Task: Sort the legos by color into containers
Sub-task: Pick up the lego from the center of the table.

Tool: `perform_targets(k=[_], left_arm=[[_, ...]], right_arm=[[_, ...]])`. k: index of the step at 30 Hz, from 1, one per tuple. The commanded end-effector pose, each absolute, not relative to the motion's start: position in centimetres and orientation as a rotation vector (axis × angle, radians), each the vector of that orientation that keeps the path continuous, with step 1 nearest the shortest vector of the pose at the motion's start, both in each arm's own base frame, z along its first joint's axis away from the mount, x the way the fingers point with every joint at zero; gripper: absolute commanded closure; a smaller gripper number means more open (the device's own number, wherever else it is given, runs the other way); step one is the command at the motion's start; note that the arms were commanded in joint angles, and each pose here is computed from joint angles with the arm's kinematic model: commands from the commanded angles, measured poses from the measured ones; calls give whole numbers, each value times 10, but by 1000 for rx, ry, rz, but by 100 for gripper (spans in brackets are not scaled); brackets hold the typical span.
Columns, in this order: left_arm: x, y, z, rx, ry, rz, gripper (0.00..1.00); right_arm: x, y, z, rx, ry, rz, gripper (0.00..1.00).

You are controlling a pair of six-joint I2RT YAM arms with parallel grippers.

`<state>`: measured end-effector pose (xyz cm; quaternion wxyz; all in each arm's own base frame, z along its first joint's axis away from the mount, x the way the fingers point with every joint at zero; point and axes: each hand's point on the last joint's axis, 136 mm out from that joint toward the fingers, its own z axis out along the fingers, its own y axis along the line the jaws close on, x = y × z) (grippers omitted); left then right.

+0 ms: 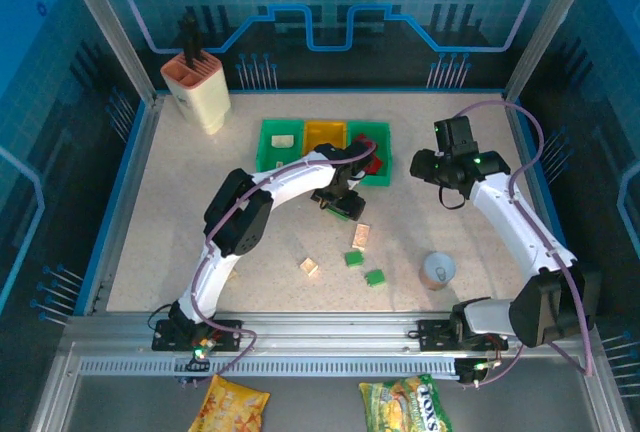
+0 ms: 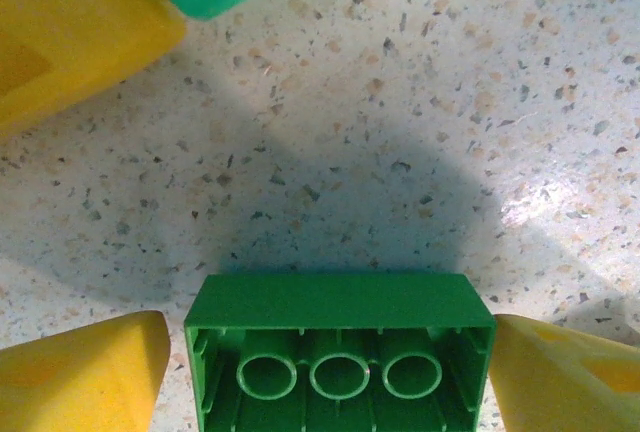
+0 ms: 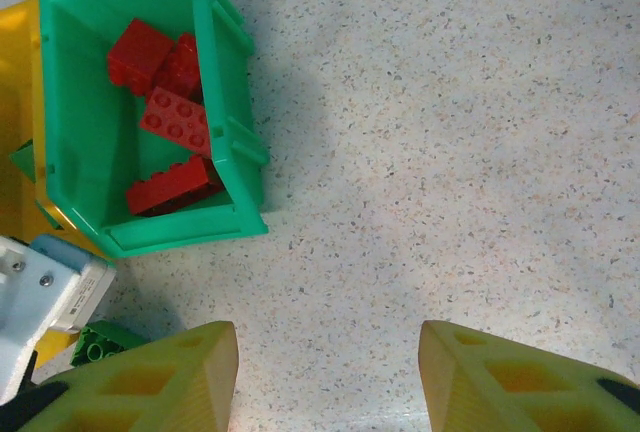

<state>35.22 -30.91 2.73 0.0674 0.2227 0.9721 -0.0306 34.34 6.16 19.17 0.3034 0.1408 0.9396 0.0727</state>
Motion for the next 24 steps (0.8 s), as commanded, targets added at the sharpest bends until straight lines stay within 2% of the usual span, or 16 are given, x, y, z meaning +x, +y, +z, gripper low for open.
perform_targets(k=[1,7,11,24], left_arm=[[351,-308,26,708,2937,-61,20],[349,-308,23,704,2951,-67,22],[348,-309,23,691,2955,-76,28],[353,-308,56,643,2889,-99,34]], right_arm=[[336,54,191,381,2495,167,48],[336,54,193,382,2495,170,48],[335,54,196,386,2491,174,48],[334,56,198,386,2491,193,48]])
